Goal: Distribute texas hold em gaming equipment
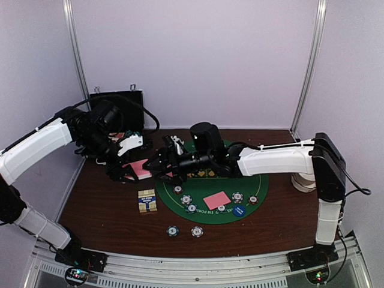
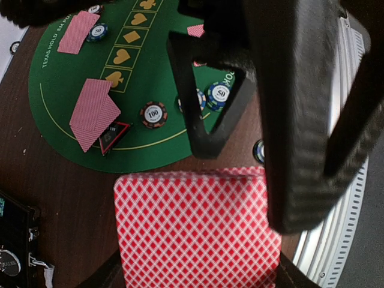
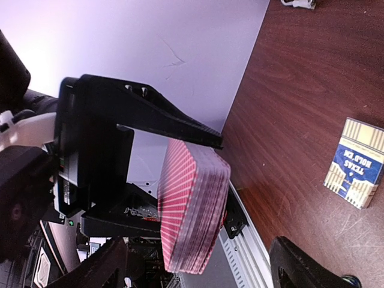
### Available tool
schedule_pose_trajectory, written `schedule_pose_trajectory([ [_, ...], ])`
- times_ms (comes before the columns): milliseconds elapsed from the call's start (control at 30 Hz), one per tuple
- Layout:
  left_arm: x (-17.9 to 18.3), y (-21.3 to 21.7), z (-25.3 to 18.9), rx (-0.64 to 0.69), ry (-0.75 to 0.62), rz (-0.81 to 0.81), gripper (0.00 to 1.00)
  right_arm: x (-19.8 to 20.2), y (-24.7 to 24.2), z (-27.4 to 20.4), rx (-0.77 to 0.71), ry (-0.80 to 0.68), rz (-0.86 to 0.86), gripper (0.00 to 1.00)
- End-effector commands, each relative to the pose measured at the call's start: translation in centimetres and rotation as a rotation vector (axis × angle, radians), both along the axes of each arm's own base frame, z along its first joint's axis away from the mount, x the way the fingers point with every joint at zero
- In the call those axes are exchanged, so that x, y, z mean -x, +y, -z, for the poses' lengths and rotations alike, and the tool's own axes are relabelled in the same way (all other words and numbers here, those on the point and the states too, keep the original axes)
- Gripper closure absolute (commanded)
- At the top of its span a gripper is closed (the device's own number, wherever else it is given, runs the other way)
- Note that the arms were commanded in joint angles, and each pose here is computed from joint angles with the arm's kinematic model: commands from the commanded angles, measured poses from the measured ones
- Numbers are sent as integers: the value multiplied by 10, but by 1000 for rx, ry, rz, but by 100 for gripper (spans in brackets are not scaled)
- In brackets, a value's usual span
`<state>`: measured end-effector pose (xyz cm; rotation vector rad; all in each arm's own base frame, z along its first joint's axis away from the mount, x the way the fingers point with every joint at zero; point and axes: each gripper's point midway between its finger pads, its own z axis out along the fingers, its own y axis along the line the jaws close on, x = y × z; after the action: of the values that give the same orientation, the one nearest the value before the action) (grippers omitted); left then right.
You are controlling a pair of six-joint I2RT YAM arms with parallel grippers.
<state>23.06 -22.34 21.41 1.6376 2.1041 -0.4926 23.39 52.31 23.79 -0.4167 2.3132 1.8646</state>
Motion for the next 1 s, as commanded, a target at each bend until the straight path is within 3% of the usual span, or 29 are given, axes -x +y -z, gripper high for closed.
schedule_pose_trajectory([
  [0,-6,-8,-15,51,-29,7,100,5,18,-19,-83,-13,-30,15],
  [333,-6,-9,-18,56,-38,10,100,3,37,-15,-108,28,-52,17],
  [967,-3,-7,-21,62,-53,18,100,-19,43,17,-44,84,2,31],
])
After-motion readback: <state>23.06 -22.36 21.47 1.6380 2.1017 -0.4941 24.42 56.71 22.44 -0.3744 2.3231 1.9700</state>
